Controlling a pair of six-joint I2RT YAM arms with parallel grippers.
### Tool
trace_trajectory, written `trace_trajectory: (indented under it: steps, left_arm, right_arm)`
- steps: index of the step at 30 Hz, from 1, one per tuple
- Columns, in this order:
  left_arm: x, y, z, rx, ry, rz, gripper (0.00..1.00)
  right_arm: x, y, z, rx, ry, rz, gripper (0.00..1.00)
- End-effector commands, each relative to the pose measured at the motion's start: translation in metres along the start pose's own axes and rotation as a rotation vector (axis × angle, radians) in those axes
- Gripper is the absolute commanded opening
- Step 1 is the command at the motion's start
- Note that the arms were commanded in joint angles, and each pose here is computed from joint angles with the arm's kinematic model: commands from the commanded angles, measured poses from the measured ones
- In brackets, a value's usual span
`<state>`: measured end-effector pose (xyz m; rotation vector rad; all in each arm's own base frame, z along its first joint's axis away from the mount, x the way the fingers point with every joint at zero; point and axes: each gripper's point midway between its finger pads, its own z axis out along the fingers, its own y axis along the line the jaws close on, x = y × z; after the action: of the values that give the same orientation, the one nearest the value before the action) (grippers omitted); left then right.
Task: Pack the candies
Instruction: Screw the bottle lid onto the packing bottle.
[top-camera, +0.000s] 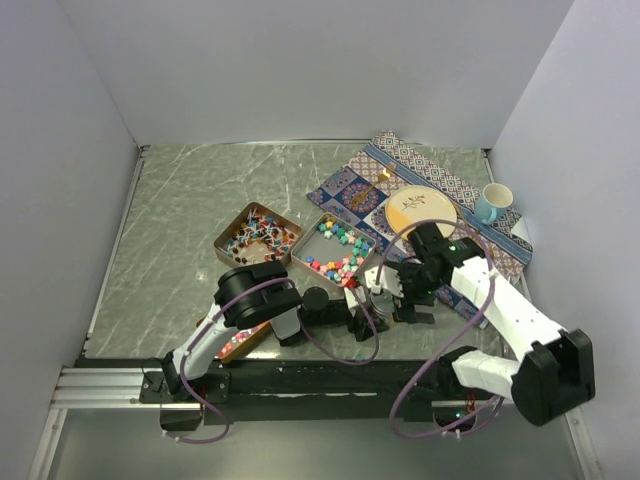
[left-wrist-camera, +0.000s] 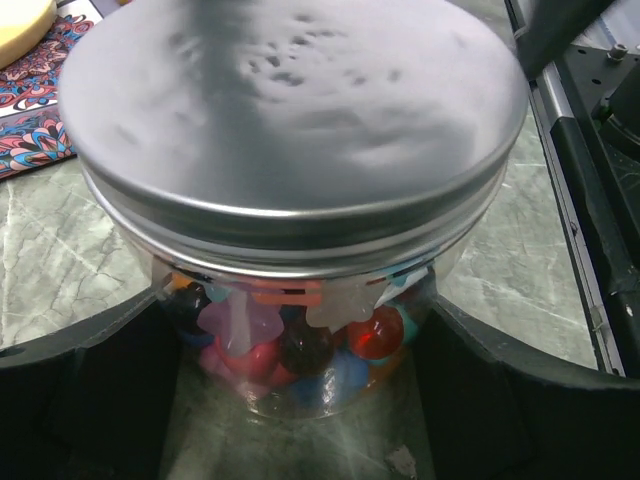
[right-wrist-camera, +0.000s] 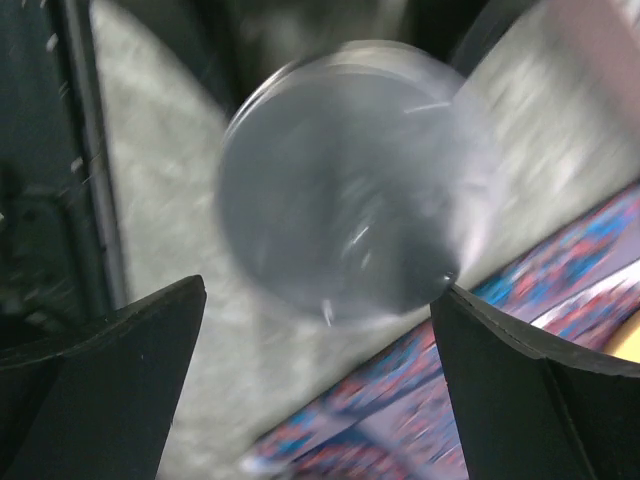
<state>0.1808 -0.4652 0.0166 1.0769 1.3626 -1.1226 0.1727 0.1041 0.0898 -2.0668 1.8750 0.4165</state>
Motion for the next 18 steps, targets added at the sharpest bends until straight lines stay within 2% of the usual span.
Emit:
trace_trajectory:
  steps: [1, 6, 9, 11, 14, 18]
  left_arm:
    - [0.021, 0.031, -0.02, -0.158, -0.025, -0.129, 0.49]
    - [0.022, 0.031, -0.021, -0.154, -0.02, -0.125, 0.5]
    - [0.019, 0.029, -0.021, -0.145, -0.023, -0.122, 0.5]
    - [0.019, 0.029, -0.021, -0.14, -0.017, -0.122, 0.5]
    - [0.025, 0.027, -0.02, -0.129, -0.006, -0.114, 0.5]
    - [0.033, 0.029, -0.022, -0.137, 0.012, -0.107, 0.5]
  right_arm:
    - [0.023, 0.093, -0.012, -0.248, 0.103, 0.243, 1.0]
    - [0.022, 0.092, -0.021, -0.204, 0.106, 0.259, 1.0]
    - [0.028, 0.077, -0.041, -0.106, 0.116, 0.282, 1.0]
    - [0.022, 0.048, -0.062, 0.004, 0.078, 0.265, 1.0]
    - [-0.003, 0.006, -0.08, 0.064, 0.002, 0.239, 1.0]
    - [-0.034, -0.03, -0.085, -0.016, -0.098, 0.237, 1.0]
